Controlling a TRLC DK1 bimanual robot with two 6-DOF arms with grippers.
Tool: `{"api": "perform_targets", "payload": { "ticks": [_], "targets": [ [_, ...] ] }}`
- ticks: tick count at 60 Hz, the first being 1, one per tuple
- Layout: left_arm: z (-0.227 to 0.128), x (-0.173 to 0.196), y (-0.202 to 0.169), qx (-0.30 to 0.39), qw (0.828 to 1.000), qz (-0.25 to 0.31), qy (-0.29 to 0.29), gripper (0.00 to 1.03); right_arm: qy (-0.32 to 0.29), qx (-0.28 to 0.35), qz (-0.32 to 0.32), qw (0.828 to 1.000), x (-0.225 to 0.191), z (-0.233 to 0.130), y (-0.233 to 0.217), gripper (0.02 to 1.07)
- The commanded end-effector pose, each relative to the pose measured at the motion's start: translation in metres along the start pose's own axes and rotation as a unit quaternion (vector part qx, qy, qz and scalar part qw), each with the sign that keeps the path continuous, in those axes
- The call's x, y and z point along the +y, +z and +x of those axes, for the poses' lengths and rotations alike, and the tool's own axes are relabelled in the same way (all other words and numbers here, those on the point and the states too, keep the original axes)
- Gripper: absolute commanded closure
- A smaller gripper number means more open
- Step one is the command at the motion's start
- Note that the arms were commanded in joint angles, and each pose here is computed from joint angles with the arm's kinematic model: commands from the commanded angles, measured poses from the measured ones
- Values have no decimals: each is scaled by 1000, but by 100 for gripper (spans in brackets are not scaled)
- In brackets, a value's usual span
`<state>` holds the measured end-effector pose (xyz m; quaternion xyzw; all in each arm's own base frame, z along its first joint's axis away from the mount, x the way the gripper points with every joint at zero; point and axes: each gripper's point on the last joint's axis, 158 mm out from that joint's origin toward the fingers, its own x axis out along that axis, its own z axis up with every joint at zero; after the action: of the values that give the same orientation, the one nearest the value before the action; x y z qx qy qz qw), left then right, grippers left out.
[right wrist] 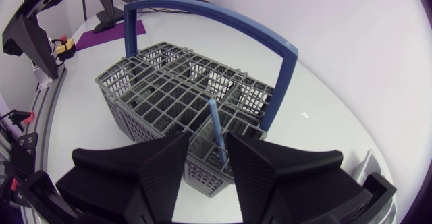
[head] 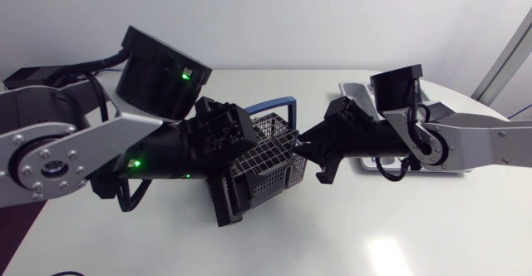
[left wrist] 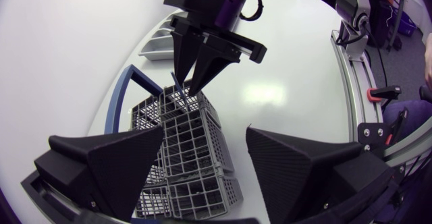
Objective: Unload the cutlery basket into the drawer organizer.
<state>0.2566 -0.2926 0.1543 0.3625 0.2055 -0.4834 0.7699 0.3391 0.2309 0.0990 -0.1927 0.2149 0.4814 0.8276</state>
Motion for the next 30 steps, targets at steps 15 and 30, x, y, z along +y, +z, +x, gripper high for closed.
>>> {"api": "perform_targets", "payload": {
  "ticks": [15, 30],
  "targets": [
    [-3, -10, -6, 0, 1000, 15, -8, 7, 2, -2, -17, 1000, -2, 10, 6, 80],
    [-5, -12, -5, -1, 1000, 16, -9, 7, -11, 0, -23, 1000, -9, 15, 10, 100]
  ]
}}
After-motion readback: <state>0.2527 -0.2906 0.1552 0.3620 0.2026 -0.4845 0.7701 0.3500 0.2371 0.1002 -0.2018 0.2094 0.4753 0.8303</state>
